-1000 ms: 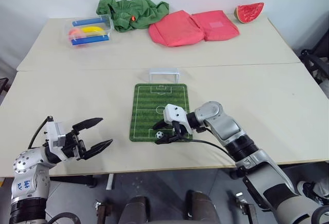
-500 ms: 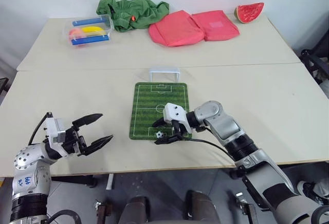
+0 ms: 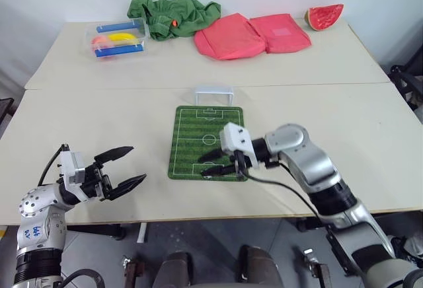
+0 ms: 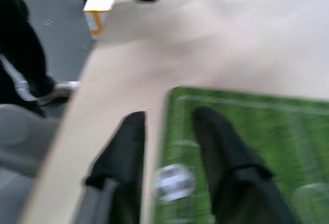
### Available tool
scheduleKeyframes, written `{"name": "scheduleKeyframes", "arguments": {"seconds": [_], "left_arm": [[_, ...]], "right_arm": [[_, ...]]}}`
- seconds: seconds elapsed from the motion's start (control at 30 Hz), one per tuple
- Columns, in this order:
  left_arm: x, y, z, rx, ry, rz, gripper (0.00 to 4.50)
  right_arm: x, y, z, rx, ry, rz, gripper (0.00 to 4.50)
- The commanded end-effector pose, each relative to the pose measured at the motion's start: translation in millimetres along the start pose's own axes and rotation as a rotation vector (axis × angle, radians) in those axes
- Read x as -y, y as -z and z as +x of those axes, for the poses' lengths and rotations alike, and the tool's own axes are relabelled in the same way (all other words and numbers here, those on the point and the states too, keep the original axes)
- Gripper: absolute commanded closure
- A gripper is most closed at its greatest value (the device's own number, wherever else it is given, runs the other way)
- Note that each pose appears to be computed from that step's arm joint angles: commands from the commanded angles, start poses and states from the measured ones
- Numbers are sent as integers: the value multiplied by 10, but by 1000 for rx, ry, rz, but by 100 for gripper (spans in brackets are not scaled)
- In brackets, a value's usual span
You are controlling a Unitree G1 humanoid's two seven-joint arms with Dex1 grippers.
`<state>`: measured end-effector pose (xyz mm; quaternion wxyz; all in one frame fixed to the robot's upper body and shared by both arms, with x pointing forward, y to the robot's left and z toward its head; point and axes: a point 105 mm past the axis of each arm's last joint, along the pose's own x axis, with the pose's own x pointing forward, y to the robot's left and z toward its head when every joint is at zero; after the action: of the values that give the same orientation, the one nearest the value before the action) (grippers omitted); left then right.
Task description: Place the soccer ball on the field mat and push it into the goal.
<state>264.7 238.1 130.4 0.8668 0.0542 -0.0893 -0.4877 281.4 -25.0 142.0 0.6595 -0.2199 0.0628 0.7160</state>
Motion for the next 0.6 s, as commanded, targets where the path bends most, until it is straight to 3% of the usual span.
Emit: {"name": "scheduleKeyframes", "arguments": {"seconds": [0.03,0.07,0.4,0.6], "left_arm": [[11,-65,5,23,21,10,0],[15,-67,8,23,26,8,0],[29,-79,10,14,44,-3,0],[5,-109,-4,8,41,3,0]], "right_arm": [[-101,-61,33,4,-10,-23,424],[-124,-36,60,0,-12,-13,449],[-83,140,274,-1,13,54,449],[408,142,174,8,192,41,449]]}}
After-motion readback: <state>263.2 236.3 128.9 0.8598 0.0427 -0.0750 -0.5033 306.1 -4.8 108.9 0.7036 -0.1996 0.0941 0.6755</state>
